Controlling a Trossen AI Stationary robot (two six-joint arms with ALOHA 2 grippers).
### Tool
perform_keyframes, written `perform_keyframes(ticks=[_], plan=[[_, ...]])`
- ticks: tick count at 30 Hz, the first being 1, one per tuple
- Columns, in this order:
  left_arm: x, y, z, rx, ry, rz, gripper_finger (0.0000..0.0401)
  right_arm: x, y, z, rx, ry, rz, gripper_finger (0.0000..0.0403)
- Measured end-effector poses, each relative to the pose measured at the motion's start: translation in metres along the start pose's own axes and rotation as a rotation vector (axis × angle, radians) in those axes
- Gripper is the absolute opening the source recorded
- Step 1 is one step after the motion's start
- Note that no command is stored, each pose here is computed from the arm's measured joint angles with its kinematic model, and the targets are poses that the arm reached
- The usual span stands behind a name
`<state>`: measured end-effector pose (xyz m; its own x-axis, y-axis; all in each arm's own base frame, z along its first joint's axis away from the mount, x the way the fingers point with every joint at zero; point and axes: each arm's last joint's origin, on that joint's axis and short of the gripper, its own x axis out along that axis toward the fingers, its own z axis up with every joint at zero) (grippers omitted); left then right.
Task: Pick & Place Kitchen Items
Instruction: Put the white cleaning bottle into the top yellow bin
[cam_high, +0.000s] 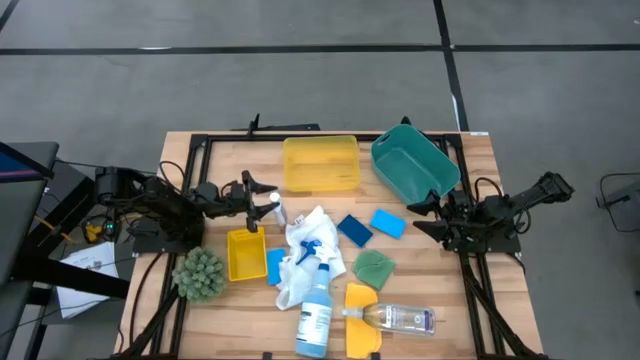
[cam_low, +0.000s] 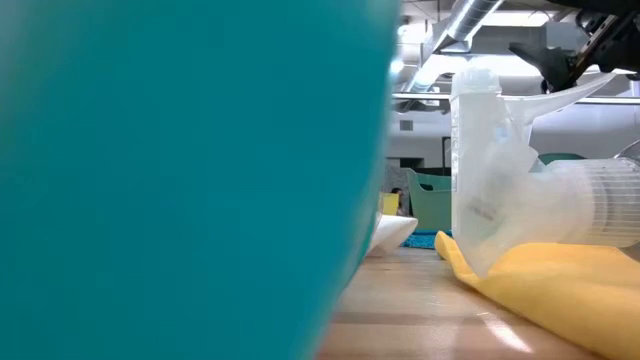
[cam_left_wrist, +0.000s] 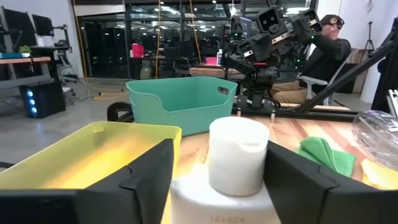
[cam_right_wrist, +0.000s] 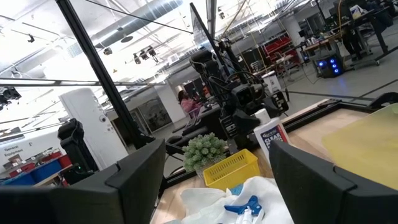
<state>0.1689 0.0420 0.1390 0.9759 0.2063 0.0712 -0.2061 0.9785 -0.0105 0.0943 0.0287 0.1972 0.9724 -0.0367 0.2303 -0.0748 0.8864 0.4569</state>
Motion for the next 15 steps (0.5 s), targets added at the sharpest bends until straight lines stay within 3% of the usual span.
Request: perform_keyframes(ticks=[7, 15], plan=[[0.0, -0.0001, -0.0003, -0.014, 0.003, -0.001, 0.0296, 0.0, 0.0, 0.0, 0.0, 0.0, 0.0, 0.0278], [-0.0007, -0.0002, 0.003, -0.008, -0.017, -0.003, 0.0323, 0.0, 0.0, 0.0, 0.0, 0.0, 0.0, 0.0278]])
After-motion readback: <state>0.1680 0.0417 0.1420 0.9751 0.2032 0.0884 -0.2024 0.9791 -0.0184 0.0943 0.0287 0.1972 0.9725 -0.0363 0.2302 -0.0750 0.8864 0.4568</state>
